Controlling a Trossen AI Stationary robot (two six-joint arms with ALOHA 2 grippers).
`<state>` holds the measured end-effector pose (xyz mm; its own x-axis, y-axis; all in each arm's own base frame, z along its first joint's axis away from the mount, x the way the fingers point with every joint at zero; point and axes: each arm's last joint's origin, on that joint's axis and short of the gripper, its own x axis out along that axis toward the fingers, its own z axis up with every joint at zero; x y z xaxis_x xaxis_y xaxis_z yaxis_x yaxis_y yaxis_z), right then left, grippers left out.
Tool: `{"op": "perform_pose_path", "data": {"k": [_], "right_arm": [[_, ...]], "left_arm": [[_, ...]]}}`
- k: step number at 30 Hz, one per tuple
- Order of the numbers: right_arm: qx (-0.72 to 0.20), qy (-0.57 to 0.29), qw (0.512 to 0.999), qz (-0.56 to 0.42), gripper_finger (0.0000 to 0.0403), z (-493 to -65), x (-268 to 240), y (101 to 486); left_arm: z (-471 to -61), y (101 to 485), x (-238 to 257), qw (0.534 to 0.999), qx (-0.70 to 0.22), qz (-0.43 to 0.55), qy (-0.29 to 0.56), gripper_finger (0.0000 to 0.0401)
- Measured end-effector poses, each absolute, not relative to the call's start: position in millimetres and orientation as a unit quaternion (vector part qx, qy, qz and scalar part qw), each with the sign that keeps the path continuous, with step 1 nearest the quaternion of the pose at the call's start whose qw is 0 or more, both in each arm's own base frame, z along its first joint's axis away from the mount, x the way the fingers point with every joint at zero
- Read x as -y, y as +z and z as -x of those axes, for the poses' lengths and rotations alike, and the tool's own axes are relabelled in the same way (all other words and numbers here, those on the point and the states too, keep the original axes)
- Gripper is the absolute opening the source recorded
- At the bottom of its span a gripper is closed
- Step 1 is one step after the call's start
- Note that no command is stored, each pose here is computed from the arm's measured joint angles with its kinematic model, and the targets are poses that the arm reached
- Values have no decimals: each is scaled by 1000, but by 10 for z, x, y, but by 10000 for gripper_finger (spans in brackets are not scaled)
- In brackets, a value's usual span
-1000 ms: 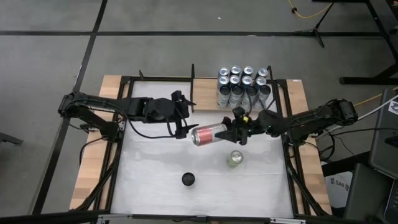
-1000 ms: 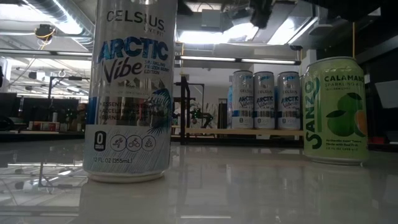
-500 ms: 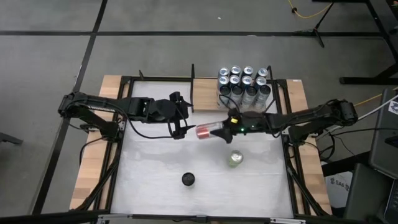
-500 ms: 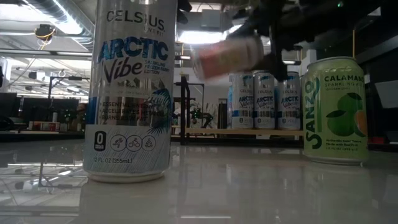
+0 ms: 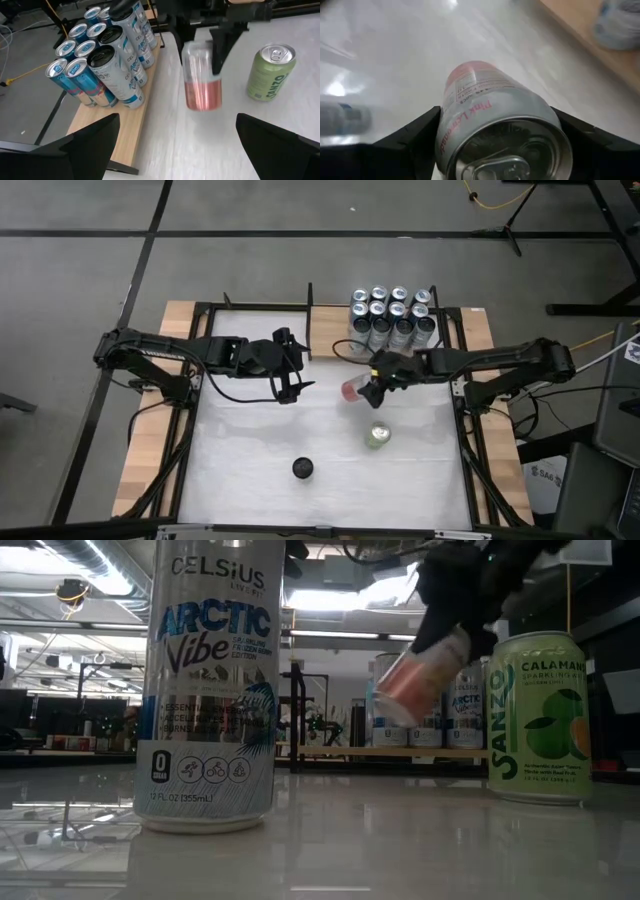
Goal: Place canned beverage on shelf
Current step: Put the orange-white soda can on the shelf
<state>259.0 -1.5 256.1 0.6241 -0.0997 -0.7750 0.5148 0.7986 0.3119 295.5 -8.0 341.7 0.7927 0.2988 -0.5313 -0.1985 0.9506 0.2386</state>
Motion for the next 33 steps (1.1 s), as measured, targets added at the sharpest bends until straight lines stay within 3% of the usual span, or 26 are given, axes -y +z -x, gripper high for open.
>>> {"op": "perform_pose_path", "data": {"k": [7,20,33], "right_arm": [[-461,-187,837,-229,302,-2495,17,2777],[-608,-234,735,-185,305,-2490,20,2383],[-627,-237,721,-177,307,-2586,19,2234]], "left_arm": [[-2956,3417,80,944,-291,-71,136,390],[-2958,3417,82,946,-288,-48,139,390],[-2960,3414,82,946,-289,-48,139,390]]}}
